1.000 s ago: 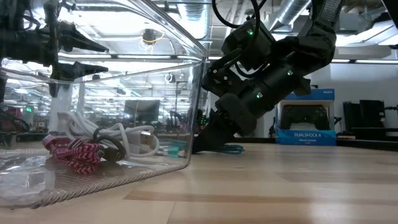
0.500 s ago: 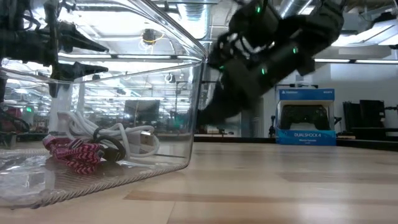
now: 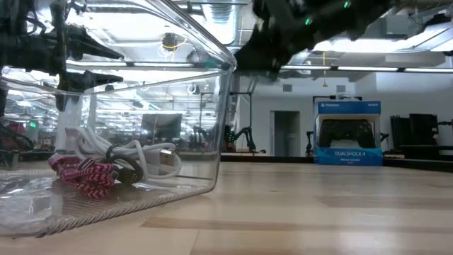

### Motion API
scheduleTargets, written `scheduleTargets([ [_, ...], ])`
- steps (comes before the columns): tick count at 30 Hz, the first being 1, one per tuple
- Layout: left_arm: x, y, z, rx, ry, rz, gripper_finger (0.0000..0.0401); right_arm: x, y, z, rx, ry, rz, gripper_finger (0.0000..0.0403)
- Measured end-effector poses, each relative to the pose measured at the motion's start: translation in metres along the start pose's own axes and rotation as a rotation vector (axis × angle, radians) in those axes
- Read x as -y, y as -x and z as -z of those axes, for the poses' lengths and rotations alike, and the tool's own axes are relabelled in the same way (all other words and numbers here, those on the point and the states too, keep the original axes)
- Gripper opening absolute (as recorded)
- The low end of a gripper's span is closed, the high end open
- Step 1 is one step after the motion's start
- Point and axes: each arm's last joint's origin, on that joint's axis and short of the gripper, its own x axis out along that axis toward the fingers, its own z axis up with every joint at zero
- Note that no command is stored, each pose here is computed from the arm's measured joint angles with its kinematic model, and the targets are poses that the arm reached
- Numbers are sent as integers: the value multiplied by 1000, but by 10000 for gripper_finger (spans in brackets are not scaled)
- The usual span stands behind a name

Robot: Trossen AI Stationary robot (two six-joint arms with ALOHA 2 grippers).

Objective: Pick and place USB-C Cables
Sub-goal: Put the blue charger cable into the transparent bin

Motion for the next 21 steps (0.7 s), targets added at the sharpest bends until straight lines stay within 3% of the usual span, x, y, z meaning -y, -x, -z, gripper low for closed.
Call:
scheduleTargets([
  [12, 0, 0, 0, 0, 1, 0, 185, 3, 72, -56, 186, 59, 65, 29],
  [17, 0, 0, 0, 0, 0, 0, 185, 0, 107, -72, 257, 104, 42, 28],
  [21, 0, 0, 0, 0, 1, 0, 185, 2, 138, -80, 285, 96, 100, 35],
])
